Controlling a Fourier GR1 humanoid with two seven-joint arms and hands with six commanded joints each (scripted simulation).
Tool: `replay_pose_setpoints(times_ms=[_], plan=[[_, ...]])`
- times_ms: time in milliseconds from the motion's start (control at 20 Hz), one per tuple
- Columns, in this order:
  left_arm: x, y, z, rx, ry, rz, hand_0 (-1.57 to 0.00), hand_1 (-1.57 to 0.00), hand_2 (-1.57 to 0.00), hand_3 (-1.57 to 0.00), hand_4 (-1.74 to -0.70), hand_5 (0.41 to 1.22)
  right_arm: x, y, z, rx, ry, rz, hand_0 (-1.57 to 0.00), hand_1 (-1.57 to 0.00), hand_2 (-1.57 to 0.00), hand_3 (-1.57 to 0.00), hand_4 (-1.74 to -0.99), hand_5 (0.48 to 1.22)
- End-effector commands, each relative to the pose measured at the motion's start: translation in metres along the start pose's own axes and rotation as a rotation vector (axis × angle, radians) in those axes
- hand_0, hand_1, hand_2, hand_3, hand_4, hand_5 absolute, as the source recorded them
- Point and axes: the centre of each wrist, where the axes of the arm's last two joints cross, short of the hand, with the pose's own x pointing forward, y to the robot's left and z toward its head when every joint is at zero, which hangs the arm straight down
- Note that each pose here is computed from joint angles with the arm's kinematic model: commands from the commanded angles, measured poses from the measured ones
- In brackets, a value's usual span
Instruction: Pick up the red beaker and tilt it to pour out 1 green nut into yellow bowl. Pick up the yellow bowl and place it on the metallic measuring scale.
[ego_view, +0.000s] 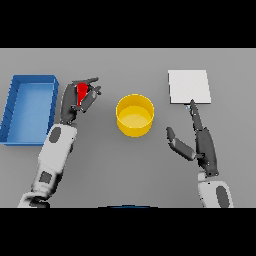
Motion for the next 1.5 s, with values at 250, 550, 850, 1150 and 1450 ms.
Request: replay_pose_setpoints(times_ms=[250,550,850,1150,1450], plan=[[0.044,0.019,-0.022,-0.167,-0.106,-0.35,-1.56,-1.56,-1.56,-1.55,-1.73,1.139,-0.001,-0.003,0.004,-0.001,-0.009,0.038,0.0,0.0,0.0,0.0,-1.095,0.66],[0.063,0.008,-0.02,-0.292,-0.137,-0.512,-1.56,-1.56,-1.56,-1.55,-1.74,1.136,-0.002,-0.004,0.008,0.006,0.009,0.035,0.0,0.0,0.0,0.0,-1.092,0.664],[0.098,-0.013,-0.04,-0.496,-0.236,-0.947,-1.57,-1.57,-1.57,-1.57,-1.74,1.177,0.003,0.0,0.006,0.017,-0.03,0.034,0.0,0.0,0.0,0.0,-1.056,0.692],[0.129,-0.043,-0.056,-0.713,-0.3,-1.346,-1.57,-1.57,-1.57,-1.57,-1.61,1.21,-0.003,0.002,0.008,0.021,-0.016,0.014,0.0,0.0,0.0,0.0,-1.063,0.681],[0.14,-0.064,-0.064,-0.833,-0.351,-1.672,-1.57,-1.57,-1.57,-1.57,-1.68,1.218,0.001,0.003,0.007,0.045,-0.009,0.004,0.0,0.0,0.0,0.0,-1.067,0.684]])
